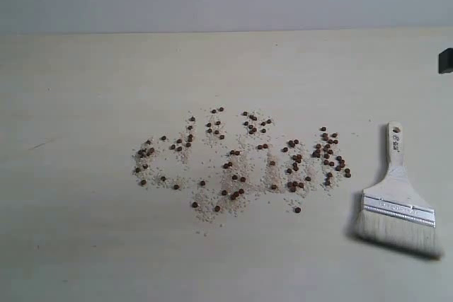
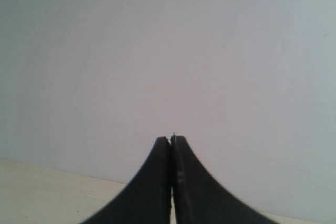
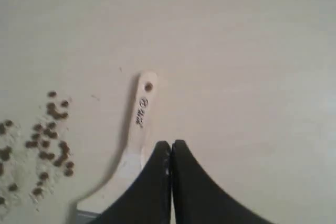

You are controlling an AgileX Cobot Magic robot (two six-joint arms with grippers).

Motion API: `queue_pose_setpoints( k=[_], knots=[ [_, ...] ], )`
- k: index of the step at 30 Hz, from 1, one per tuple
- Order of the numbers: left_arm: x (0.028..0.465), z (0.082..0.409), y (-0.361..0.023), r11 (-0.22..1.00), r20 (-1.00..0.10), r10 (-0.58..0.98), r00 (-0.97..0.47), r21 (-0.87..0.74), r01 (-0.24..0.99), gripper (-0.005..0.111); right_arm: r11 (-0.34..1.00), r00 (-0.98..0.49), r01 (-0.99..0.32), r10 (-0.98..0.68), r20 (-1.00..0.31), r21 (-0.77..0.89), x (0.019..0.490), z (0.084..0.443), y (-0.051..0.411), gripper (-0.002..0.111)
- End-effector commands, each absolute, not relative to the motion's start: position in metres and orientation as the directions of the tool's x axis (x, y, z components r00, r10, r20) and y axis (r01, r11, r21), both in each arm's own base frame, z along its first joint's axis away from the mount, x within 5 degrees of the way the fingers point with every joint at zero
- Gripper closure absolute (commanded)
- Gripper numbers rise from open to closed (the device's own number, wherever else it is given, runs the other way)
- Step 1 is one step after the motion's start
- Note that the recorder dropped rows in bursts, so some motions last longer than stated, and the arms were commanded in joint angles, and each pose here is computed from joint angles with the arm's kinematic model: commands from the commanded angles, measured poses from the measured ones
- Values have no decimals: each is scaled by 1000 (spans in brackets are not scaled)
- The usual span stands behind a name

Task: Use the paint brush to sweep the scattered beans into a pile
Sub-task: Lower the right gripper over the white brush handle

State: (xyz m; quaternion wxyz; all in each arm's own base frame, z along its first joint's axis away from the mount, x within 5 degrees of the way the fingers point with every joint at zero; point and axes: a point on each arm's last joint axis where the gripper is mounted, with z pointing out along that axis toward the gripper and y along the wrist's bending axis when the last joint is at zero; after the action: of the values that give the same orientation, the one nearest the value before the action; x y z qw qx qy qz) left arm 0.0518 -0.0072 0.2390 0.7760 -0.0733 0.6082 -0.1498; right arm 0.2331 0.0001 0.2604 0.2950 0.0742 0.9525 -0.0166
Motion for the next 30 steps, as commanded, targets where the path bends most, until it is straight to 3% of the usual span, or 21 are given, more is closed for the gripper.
queue_pose_setpoints(
  k=[1, 6, 16, 21, 30],
  knots=[
    [52, 237, -7, 947, -925, -314, 216, -289, 140, 107, 994, -914, 100, 75, -398, -42, 253, 246, 0, 108],
    [52, 237, -7, 947, -925, -314, 216, -289, 140, 107, 996, -965, 79, 84, -247, 29, 282, 218, 10, 103],
    [52, 237, -7, 947, -925, -314, 216, -289, 140, 107, 981, -982, 159, 169, -88, 108, 311, 152, 19, 55],
    [52, 237, -7, 947, -925, -314, 216, -289, 140, 107, 973, -982, 174, 182, -40, 153, 313, 138, 24, 52],
    [52, 237, -7, 947, -925, -314, 216, -289, 140, 107, 964, -970, 214, 229, -82, 160, 319, 135, 23, 51]
  ],
)
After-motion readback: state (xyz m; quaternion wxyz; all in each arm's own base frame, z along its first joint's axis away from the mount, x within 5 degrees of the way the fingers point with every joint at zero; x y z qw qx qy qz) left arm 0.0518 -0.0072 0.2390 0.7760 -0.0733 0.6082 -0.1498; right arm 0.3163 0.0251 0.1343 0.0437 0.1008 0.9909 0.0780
